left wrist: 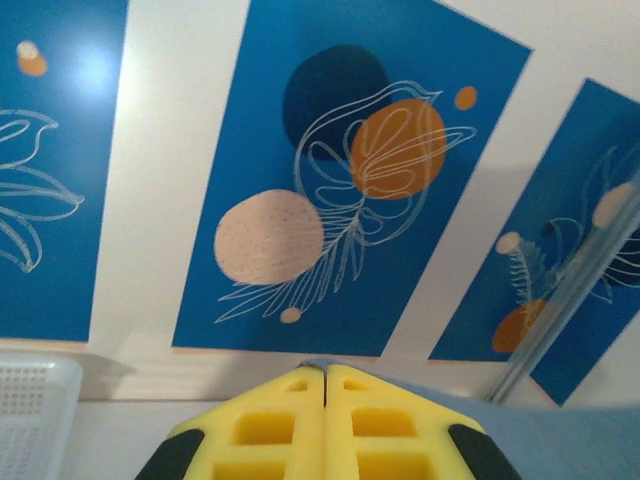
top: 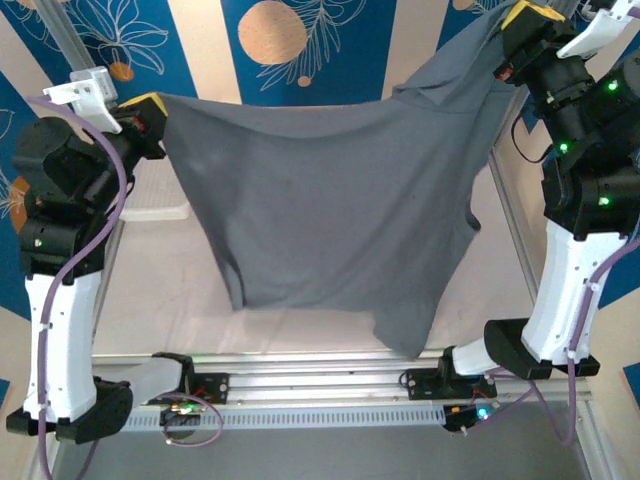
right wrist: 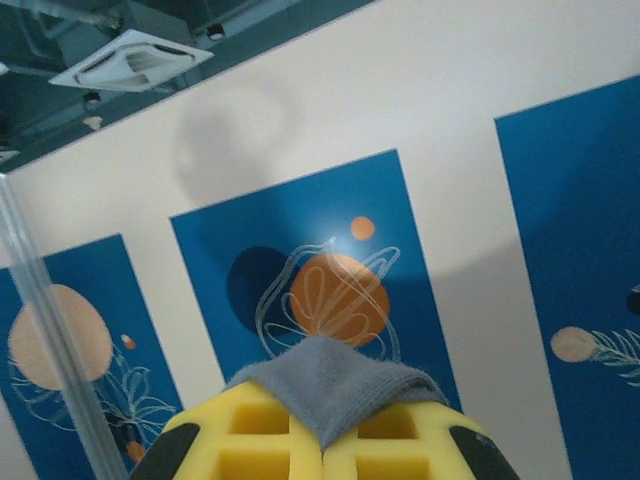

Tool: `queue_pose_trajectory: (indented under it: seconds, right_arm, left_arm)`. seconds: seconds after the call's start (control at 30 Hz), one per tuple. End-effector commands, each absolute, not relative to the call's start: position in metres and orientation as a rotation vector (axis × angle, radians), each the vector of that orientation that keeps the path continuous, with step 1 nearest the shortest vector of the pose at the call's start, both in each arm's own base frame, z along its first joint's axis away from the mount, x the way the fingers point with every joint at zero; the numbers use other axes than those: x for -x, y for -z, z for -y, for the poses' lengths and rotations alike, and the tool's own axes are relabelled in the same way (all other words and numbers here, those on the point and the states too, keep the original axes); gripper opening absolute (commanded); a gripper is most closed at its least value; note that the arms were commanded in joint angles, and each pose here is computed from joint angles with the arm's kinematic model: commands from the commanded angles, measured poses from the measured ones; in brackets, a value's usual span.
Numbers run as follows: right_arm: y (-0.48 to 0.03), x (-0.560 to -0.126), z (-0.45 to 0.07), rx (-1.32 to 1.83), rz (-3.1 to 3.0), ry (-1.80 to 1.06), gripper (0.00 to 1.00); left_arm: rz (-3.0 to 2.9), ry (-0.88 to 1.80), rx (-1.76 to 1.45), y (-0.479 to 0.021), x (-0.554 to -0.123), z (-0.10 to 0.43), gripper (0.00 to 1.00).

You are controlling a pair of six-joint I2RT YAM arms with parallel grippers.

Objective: Fold the inside-out t-shirt

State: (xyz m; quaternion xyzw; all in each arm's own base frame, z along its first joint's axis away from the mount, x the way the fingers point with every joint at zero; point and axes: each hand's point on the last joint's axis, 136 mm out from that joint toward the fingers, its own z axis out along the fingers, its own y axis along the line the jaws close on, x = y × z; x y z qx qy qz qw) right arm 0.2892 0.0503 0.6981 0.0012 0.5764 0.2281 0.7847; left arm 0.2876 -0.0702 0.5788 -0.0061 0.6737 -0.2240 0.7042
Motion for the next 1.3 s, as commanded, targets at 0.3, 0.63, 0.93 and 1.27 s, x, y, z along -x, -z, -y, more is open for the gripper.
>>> queue_pose_trajectory:
  seconds: [0.3, 0.63, 0.93, 1.27]
  right_arm:
    - [-0.779, -0.096, -0.051, 0.096, -0.849, -0.580, 0.00]
    - [-0.773, -0.125, -0.045, 0.075, -0.880, -0.488, 0.00]
    - [-0.733, -0.275, -0.053, 0.113, -1.083, -0.349, 0.00]
    - [-0.767, -0.290, -0.064, 0.194, -0.929, -0.391, 0.00]
  left_arm:
    - [-0.990, 0.506, -0.188, -0.699, -0.118, 0.063, 0.00]
    - [-1.051, 0.483, -0.156, -0.692, -0.149, 0.062, 0.00]
    - [-1.225, 0.465, -0.164, -0.649, -0.293, 0.085, 0.00]
    - [-1.080, 0.435, -0.215, -0.702, -0.319, 0.092, 0.00]
